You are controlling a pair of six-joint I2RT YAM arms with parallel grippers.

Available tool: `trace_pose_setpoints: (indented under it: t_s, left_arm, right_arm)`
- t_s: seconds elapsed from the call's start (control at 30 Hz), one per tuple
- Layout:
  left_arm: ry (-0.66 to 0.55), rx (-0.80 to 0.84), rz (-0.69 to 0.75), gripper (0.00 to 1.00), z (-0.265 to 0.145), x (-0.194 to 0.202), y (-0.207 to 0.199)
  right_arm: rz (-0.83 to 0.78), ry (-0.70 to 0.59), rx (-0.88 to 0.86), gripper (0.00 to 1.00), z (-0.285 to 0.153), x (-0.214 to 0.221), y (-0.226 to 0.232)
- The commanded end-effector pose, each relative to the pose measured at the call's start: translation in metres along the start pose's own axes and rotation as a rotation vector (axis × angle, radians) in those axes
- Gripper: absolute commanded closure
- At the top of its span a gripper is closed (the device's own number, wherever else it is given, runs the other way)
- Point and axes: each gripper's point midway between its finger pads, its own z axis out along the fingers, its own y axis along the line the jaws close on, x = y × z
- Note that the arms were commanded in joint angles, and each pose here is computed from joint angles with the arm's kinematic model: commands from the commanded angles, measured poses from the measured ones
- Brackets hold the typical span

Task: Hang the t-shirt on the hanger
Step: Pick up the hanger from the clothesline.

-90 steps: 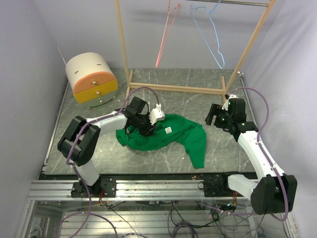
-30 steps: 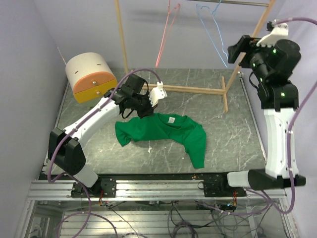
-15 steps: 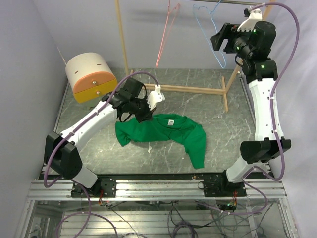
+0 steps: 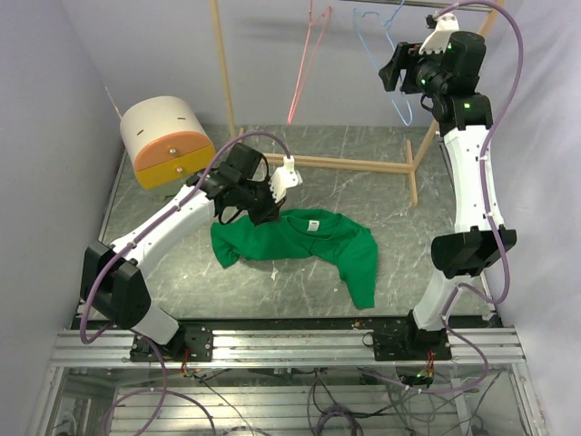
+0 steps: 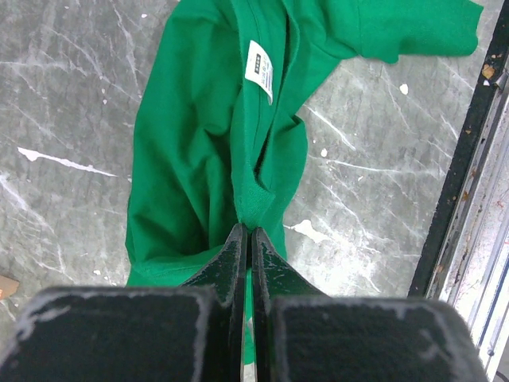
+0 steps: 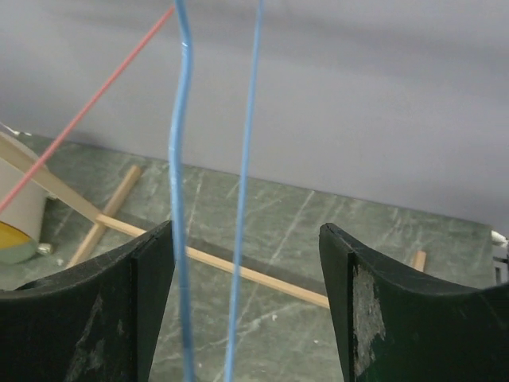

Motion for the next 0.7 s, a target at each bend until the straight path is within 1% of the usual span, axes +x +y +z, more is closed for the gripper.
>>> trace_pose_setpoints:
  t_s: [0.0,0.03,0.07,0.13,0.17,0.23,0.27,0.3,0.43,0.53,0.67]
  left_arm:
    - [-0.032,0.034,-0.001,0.93,0.003,-0.007,-0.007]
    - [-0.032,0.037,-0.001,0.93,0.004,-0.007,-0.007]
    - [-0.033,0.037,-0.002,0.93,0.004,-0.007,-0.007]
    - [-0.031,0.040,-0.007,0.93,0.006,-0.007,-0.006]
    - [-0.031,0.041,-0.009,0.93,0.006,-0.007,-0.006]
    - [-0.031,0.044,-0.011,0.93,0.007,-0.007,-0.006]
    - [-0.030,0.046,-0.013,0.93,0.008,-0.007,-0.006]
    - [-0.029,0.048,-0.014,0.93,0.008,-0.007,-0.006]
    - [-0.023,0.054,-0.019,0.93,0.010,-0.005,-0.007]
    - [-0.023,0.059,-0.021,0.93,0.010,-0.005,-0.007]
    - [-0.024,0.061,-0.026,0.93,0.011,-0.006,-0.007]
  right_arm:
    - [-0.070,0.011,0.037,0.32,-0.008,-0.003,-0.007]
    - [-0.075,0.017,0.035,0.37,-0.008,-0.001,-0.007]
    - [-0.076,0.024,0.030,0.46,-0.008,0.001,-0.006]
    - [-0.077,0.026,0.028,0.67,-0.009,0.003,-0.005]
    - [-0.079,0.026,0.031,0.80,-0.010,0.003,-0.006]
    - [-0.084,0.027,0.038,0.92,-0.012,0.004,-0.007]
    - [-0.087,0.026,0.041,0.96,-0.012,0.004,-0.007]
    - [-0.090,0.028,0.045,0.99,-0.013,0.004,-0.008]
    - [-0.102,0.020,0.057,1.00,-0.016,0.001,-0.009]
    - [-0.107,-0.018,0.061,1.00,-0.022,-0.011,-0.008]
    - [-0.114,-0.097,0.059,1.00,-0.033,-0.036,-0.003]
